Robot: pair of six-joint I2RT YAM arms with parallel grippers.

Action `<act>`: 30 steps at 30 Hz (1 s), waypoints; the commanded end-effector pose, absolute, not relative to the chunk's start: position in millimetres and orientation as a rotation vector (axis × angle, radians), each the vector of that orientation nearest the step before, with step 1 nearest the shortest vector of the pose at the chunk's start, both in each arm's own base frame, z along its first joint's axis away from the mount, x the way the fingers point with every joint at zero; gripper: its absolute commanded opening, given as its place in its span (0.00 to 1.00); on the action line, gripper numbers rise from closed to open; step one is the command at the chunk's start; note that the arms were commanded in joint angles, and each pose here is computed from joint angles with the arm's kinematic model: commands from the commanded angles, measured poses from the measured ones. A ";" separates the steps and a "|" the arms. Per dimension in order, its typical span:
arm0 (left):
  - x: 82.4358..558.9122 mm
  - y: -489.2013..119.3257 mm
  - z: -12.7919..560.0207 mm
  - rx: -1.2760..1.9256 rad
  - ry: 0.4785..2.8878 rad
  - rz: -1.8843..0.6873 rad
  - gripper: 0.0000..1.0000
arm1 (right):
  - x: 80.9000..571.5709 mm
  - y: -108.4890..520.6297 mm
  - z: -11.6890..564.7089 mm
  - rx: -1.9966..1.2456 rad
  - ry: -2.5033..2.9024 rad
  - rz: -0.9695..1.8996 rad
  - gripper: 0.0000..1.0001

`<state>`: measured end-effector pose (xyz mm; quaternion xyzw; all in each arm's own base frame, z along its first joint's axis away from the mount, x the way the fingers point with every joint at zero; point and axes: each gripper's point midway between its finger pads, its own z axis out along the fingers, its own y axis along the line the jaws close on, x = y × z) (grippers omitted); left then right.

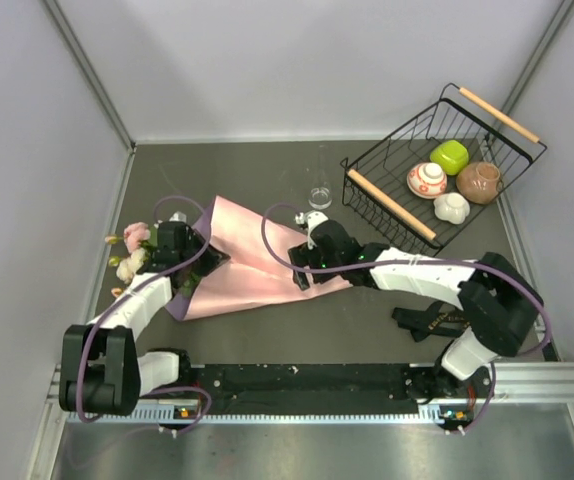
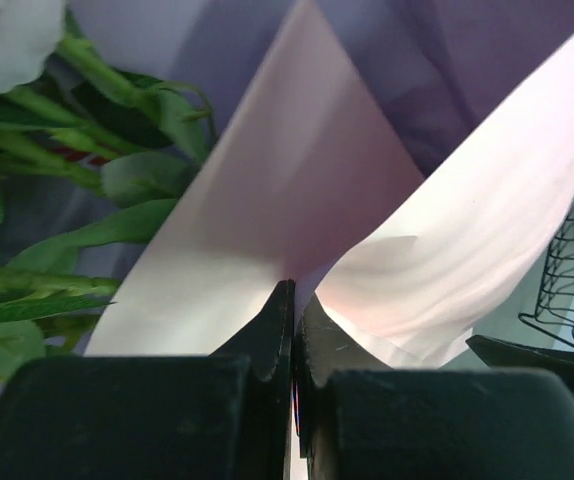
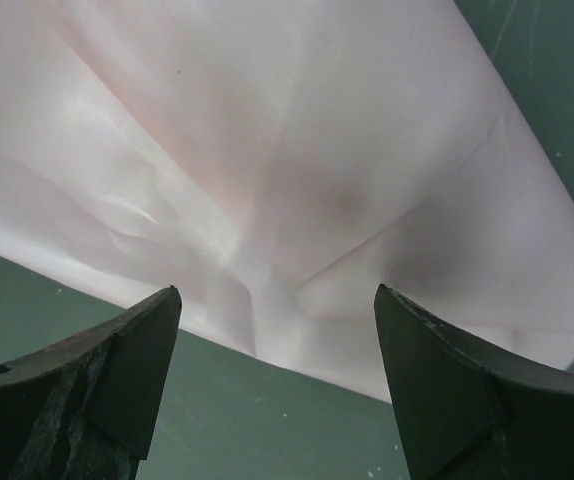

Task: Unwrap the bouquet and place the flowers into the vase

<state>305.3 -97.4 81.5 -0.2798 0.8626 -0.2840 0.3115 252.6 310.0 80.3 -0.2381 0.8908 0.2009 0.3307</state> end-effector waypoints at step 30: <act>336.2 -18.7 61.3 -1.068 2.205 -0.646 0.00 | 325.3 404.5 106.5 -0.638 2.200 0.639 0.79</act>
